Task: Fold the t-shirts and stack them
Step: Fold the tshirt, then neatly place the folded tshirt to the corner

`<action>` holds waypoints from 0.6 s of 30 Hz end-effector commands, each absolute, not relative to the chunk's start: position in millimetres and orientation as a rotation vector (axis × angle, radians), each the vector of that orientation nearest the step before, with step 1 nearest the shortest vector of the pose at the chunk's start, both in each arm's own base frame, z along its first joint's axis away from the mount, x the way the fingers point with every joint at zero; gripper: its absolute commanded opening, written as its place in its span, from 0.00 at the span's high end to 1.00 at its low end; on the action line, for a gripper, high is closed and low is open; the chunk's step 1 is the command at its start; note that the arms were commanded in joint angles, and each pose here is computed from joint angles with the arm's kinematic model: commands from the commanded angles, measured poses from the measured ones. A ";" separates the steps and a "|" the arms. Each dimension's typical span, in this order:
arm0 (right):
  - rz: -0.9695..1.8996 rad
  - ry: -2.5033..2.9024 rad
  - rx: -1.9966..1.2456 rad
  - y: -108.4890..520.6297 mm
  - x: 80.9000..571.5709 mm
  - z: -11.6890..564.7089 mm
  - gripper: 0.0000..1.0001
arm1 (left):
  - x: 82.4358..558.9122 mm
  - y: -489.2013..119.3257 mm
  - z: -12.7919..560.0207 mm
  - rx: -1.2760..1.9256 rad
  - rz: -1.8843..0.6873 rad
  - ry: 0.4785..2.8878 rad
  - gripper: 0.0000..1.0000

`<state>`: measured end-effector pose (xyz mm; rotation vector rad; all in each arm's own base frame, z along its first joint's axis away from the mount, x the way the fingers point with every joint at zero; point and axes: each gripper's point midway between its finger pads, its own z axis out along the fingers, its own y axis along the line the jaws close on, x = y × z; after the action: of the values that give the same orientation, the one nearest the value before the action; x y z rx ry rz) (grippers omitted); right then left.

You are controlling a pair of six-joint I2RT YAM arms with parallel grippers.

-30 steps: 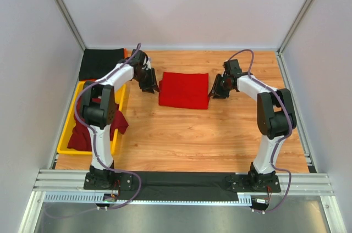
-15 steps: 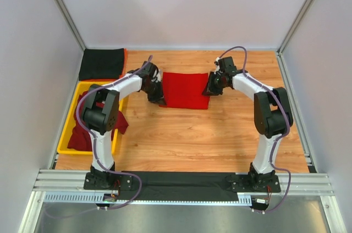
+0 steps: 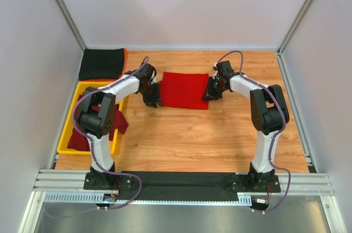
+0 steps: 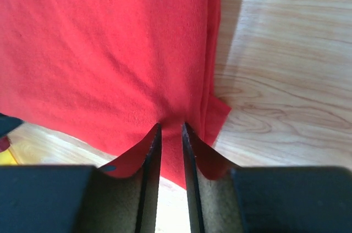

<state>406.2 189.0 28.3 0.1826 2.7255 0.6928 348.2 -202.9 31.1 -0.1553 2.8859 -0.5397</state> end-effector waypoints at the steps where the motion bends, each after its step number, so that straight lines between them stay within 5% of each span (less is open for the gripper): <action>1: 0.636 2.656 0.137 179.3 409.0 59.4 0.75 | 378.7 -199.8 105.3 -0.112 -0.557 2.693 0.57; 4: 0.657 2.622 0.118 180.9 404.3 78.5 0.70 | 404.2 -194.1 131.4 -0.100 -0.648 2.624 0.45; 18: 0.686 2.504 0.056 181.3 394.1 136.0 0.48 | 466.2 -200.3 71.8 0.029 -0.737 2.639 0.41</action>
<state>395.9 181.4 120.6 0.0983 2.5418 0.6954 458.5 -190.1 74.8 -0.0610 2.6694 -0.6710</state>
